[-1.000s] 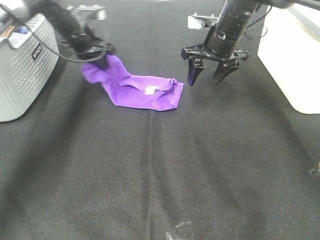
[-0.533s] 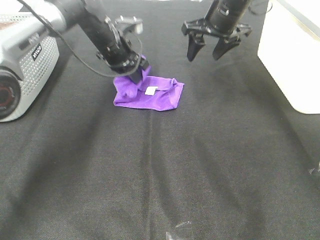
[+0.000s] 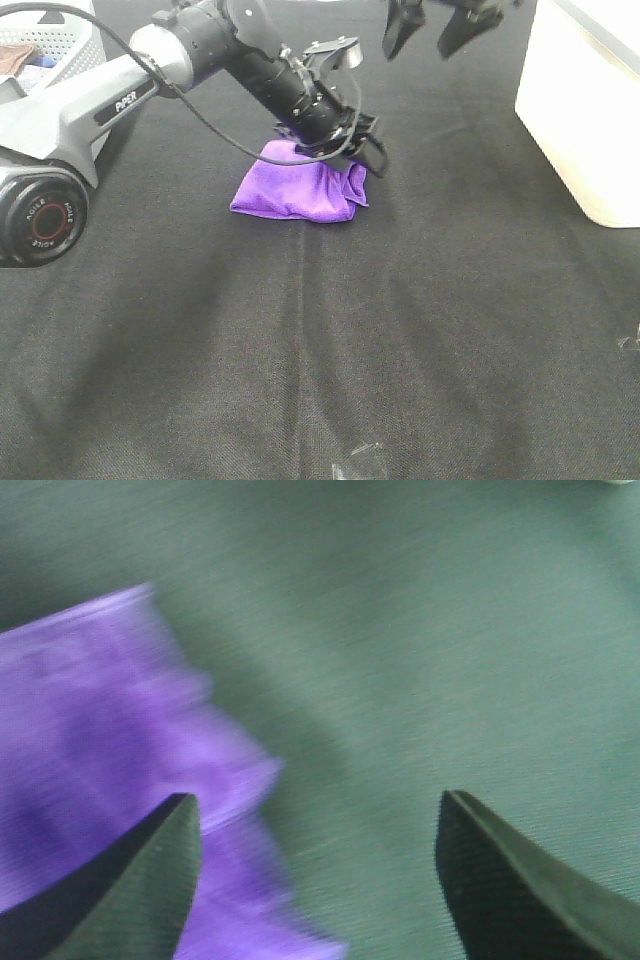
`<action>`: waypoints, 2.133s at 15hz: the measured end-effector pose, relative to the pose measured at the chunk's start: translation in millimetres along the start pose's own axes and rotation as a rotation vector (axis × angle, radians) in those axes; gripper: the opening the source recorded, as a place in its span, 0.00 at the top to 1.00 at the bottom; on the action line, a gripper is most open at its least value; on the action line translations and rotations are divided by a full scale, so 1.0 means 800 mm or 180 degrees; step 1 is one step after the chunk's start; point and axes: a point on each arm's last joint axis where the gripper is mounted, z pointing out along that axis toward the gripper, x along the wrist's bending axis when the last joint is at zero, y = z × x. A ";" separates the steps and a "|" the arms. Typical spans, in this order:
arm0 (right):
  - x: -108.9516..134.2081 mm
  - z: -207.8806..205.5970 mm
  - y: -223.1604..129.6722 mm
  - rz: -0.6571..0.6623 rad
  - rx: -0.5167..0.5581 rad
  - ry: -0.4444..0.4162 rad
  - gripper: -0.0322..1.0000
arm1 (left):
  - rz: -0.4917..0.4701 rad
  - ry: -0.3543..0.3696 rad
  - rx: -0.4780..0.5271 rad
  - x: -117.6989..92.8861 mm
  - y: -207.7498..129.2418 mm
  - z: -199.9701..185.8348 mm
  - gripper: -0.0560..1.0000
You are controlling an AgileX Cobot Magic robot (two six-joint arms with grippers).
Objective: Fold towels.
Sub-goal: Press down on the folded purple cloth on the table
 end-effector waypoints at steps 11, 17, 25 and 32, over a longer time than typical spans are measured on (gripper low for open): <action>0.007 -0.032 0.005 -0.0028 -0.0154 0.0013 0.27 | -0.0297 0.1902 0.0177 0.110 0.009 -0.149 0.23; 0.021 -0.020 0.005 -0.0084 -0.0161 0.0481 0.27 | -0.0564 0.1925 0.0087 0.152 -0.001 -0.181 0.23; 0.049 0.178 -0.024 -0.0360 -0.0160 0.1639 0.27 | -0.0673 0.1948 0.0054 0.170 -0.007 -0.196 0.23; 0.021 0.252 -0.055 -0.0415 0.0019 0.1236 0.27 | -0.0707 0.1854 0.0030 0.167 -0.007 -0.194 0.23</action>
